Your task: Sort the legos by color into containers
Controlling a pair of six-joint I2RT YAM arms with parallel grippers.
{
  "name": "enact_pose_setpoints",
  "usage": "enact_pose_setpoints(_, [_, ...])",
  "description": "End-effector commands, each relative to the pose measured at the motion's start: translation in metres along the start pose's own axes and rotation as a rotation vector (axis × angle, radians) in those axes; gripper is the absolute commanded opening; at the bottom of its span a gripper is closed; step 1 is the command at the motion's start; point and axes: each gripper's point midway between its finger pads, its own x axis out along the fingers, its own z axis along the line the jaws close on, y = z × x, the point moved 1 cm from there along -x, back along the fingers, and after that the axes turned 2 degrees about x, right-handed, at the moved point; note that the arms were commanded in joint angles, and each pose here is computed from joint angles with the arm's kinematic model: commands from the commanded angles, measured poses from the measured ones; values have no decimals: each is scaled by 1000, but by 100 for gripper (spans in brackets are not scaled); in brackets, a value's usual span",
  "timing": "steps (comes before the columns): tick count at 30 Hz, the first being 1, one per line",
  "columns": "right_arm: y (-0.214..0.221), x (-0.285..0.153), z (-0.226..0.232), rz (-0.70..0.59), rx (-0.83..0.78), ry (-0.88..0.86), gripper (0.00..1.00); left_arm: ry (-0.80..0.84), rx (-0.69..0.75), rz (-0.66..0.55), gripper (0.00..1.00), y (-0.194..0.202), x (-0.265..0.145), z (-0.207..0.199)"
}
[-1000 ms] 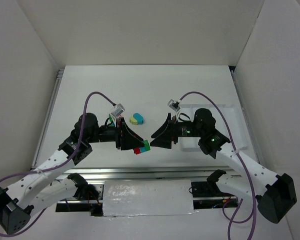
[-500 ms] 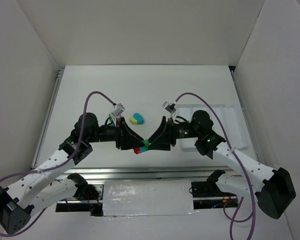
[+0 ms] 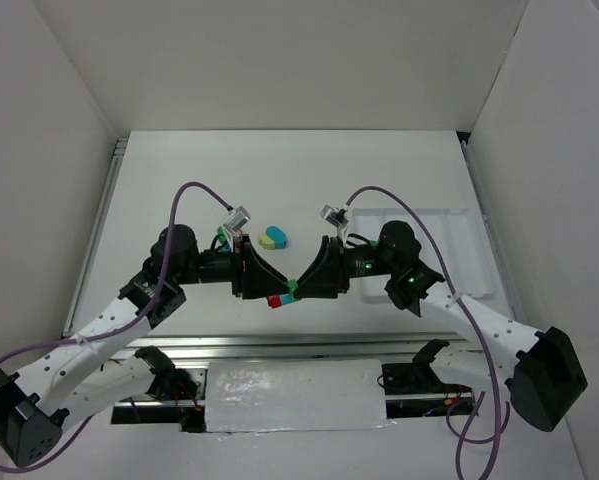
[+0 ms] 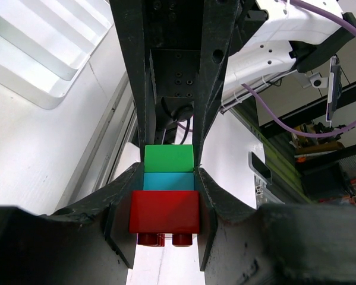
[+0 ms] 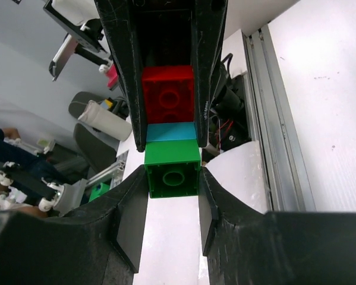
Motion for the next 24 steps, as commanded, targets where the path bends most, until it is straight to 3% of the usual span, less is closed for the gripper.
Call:
enact_pose_setpoints(1, [1,-6,-1,-4,-108,-53,0,93,77,-32,0,-18,-1,-25])
enact_pose_setpoints(9, [5,-17,-27,13,-90,-24,0,91,100,-45,0,-18,-4,-27])
enact_pose_setpoints(15, [-16,-47,-84,-107,42,278,0,-31,84,-76,0,-24,-8,-11])
enact_pose_setpoints(16, [-21,-54,-94,-129,38,363,0,-87,88,-101,0,-30,-8,-3])
enact_pose_setpoints(17, [-40,-72,-128,-246,56,609,0,-144,57,-85,0,-25,-9,7])
enact_pose_setpoints(20, [-47,-151,-180,-404,217,1217,0,-344,9,-80,0,-24,-14,41])
enact_pose_setpoints(24, [-49,-211,-203,-479,283,1570,0,-461,-3,-74,0,-24,-18,62])
